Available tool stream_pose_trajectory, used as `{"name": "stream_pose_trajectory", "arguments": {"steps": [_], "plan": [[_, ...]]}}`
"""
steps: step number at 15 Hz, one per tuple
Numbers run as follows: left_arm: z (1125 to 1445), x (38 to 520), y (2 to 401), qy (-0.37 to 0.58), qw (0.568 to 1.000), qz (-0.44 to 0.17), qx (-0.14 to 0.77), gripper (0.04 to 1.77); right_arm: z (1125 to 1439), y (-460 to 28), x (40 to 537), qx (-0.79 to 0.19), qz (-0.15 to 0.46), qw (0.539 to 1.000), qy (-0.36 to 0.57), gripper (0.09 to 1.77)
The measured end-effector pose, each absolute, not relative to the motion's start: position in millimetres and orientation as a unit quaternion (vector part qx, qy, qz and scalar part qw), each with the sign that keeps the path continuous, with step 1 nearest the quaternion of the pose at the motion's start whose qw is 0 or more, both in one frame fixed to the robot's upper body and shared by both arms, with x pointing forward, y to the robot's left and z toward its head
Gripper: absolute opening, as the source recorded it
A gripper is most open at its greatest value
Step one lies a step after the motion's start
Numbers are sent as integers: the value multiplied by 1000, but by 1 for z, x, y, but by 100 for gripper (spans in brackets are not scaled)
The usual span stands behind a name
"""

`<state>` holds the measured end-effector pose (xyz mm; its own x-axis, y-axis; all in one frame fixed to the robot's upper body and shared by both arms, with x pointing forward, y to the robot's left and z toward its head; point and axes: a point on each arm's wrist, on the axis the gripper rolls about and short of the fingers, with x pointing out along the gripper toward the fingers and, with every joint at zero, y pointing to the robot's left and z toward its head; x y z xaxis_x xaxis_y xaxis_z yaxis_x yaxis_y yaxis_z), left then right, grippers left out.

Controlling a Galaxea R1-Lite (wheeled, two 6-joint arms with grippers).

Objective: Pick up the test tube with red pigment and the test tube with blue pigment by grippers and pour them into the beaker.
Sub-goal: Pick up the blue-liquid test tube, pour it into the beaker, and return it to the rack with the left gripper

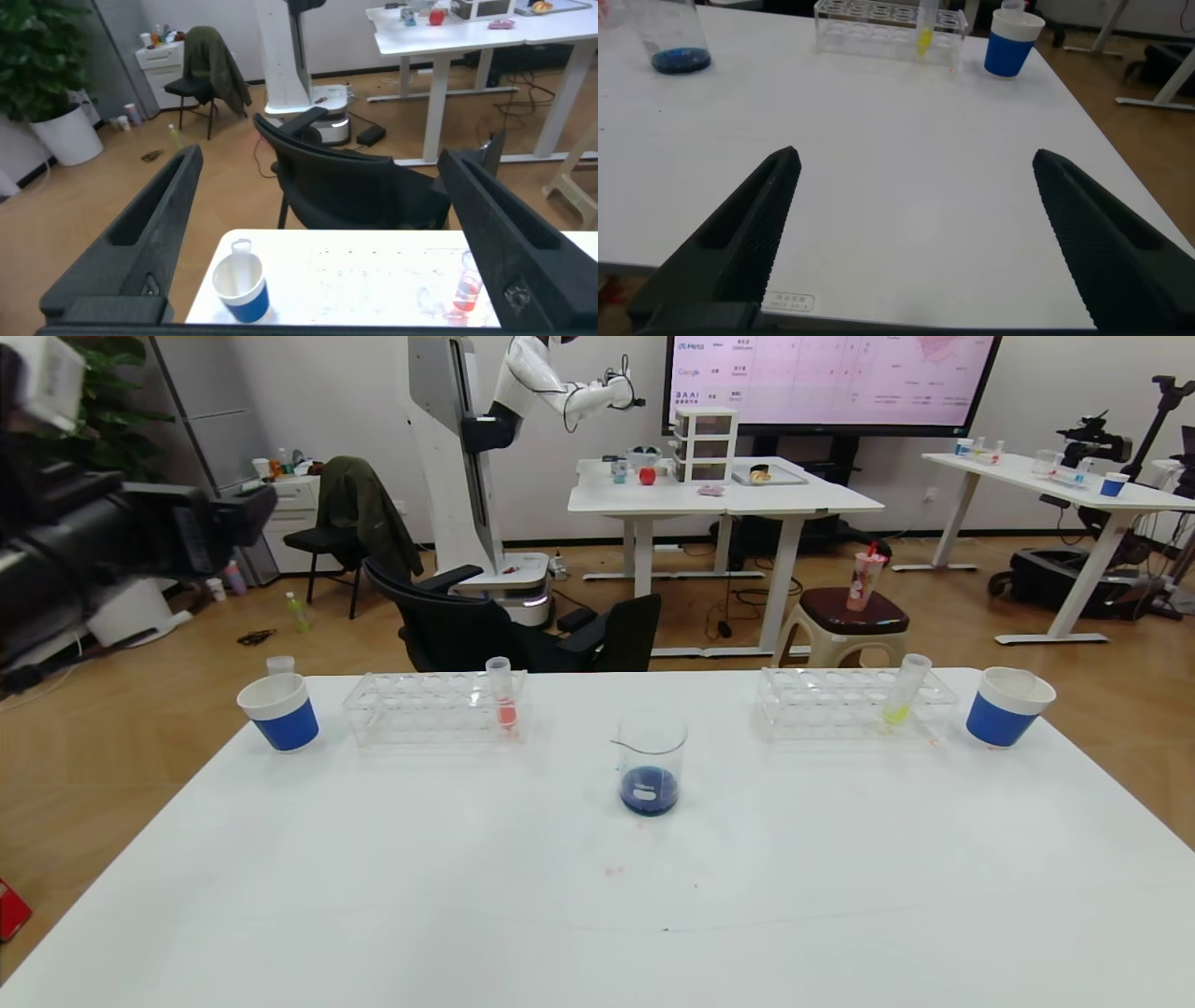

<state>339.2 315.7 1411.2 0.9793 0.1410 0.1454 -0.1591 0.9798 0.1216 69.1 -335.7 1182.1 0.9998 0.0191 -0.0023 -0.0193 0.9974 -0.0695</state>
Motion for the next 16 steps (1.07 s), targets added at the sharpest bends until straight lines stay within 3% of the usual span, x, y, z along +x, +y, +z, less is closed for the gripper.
{"name": "stream_pose_trajectory", "arguments": {"steps": [7,12,16], "plan": [[1418,196,337,-108,985,116,70,174,1182,-336,69,-35,10,999,1,174],[1377,91,339,-83,988,114,69,174,1182,-336,69,-35,10,999,1,174],[1339,34,339,-107,987,103,66,174,1182,-336,69,-35,10,999,1,174]]}}
